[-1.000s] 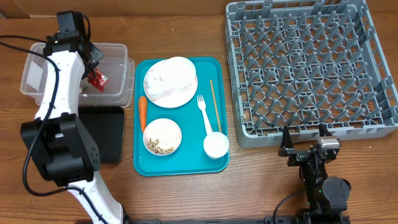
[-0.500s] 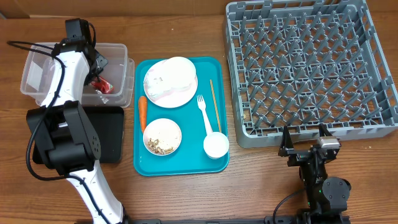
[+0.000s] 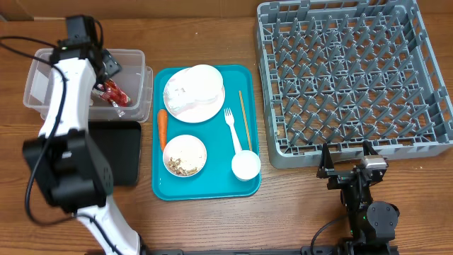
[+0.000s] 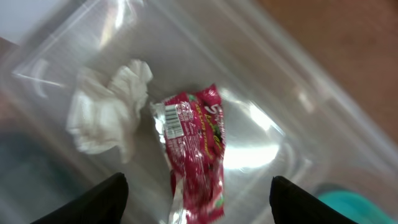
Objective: Sort waste into correct bins and load items into the dishwasher
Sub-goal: 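Carry the red wrapper left and drop it into the clear bin, then reach left gripper to the plate and grasp the remaining tissue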
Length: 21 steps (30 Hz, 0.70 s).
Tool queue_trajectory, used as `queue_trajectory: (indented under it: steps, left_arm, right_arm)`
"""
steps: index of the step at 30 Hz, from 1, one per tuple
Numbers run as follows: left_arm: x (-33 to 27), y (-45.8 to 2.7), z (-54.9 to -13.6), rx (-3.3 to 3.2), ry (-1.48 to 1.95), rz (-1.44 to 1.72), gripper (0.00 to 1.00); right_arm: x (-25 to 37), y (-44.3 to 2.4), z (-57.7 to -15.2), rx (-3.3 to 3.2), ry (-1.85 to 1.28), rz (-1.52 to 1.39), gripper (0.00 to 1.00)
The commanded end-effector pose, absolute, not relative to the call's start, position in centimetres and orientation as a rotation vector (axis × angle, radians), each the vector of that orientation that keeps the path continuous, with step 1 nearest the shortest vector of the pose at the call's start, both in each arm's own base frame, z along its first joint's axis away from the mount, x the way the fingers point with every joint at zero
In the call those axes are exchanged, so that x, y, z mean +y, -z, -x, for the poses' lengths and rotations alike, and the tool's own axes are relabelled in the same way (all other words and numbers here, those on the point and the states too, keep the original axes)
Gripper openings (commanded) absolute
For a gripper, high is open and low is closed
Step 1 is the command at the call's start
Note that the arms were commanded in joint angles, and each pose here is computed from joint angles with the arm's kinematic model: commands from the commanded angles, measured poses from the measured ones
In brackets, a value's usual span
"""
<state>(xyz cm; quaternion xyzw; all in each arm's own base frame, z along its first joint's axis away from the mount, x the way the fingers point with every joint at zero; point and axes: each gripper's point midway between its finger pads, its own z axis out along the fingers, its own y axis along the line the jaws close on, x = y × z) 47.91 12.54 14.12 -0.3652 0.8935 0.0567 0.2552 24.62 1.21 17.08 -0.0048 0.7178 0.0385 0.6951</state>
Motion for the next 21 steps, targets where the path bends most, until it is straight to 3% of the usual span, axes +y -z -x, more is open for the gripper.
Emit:
queue_trajectory:
  steps: [1, 4, 8, 11, 13, 17, 21]
  left_arm:
    - [12.0, -21.7, -46.8, 2.312, -0.079, 0.926, 0.8]
    - [9.4, -23.7, -44.9, 2.356, 0.076, 0.885, 0.79]
    - [5.2, -24.0, -42.9, 2.492, 0.244, 0.713, 0.6]
    - [2.7, -22.6, -41.3, 2.62, 0.274, 0.588, 0.53]
    - [1.2, -21.5, -40.4, 2.693, 0.26, 0.492, 0.54]
    - [-2.3, -19.5, -39.2, 2.79, 0.25, 0.278, 0.69]
    - [-5.1, -18.2, -38.5, 2.829, 0.181, 0.163, 0.72]
  right_arm:
    - [1.1, -17.0, -24.6, 1.594, -0.083, 0.009, 1.0]
    - [1.1, -17.0, -24.6, 1.594, -0.083, 0.009, 1.0]
    - [1.1, -17.0, -24.6, 1.594, -0.083, 0.009, 1.0]
    - [1.1, -17.0, -24.6, 1.594, -0.083, 0.009, 1.0]
    - [1.1, -17.0, -24.6, 1.594, -0.083, 0.009, 1.0]
    - [1.1, -17.0, -24.6, 1.594, -0.083, 0.009, 1.0]
    - [1.1, -17.0, -24.6, 1.594, -0.083, 0.009, 1.0]
